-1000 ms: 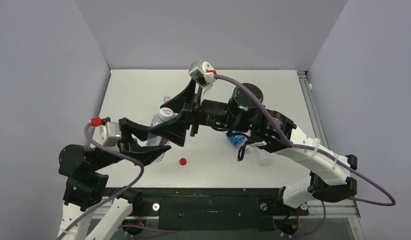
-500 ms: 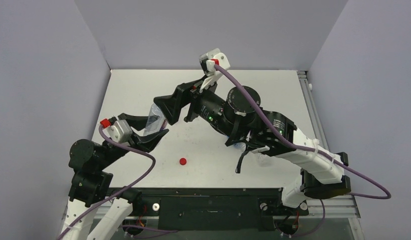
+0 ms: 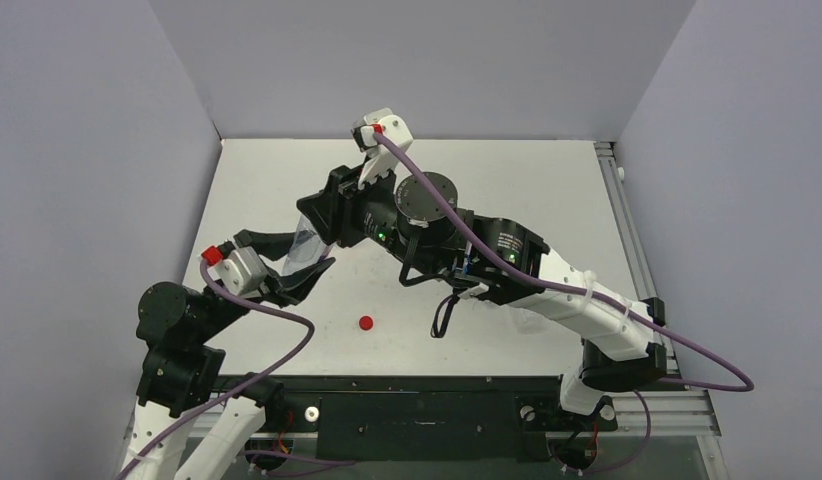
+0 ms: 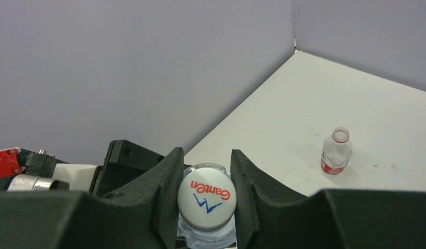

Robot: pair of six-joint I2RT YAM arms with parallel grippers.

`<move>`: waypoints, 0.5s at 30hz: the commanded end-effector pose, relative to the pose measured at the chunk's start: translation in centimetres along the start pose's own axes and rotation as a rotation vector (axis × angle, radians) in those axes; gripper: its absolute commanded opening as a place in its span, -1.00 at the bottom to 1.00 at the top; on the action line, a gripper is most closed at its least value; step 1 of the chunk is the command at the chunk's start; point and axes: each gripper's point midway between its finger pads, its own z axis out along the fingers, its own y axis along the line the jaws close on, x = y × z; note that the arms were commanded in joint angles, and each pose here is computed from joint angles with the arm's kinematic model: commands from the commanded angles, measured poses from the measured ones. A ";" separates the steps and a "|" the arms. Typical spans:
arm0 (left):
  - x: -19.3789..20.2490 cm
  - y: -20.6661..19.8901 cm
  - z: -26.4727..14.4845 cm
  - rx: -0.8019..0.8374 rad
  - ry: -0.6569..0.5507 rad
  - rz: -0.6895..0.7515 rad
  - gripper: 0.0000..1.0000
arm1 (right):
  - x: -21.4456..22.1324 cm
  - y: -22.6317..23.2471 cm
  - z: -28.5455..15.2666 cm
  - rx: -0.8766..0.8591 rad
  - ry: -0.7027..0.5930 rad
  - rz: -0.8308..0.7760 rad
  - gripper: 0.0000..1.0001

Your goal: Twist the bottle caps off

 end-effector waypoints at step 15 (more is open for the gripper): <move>-1.8 -3.6 0.0 0.158 -0.012 -0.276 -0.48 | -4.5 3.0 -5.8 -0.413 -0.139 0.010 -1.00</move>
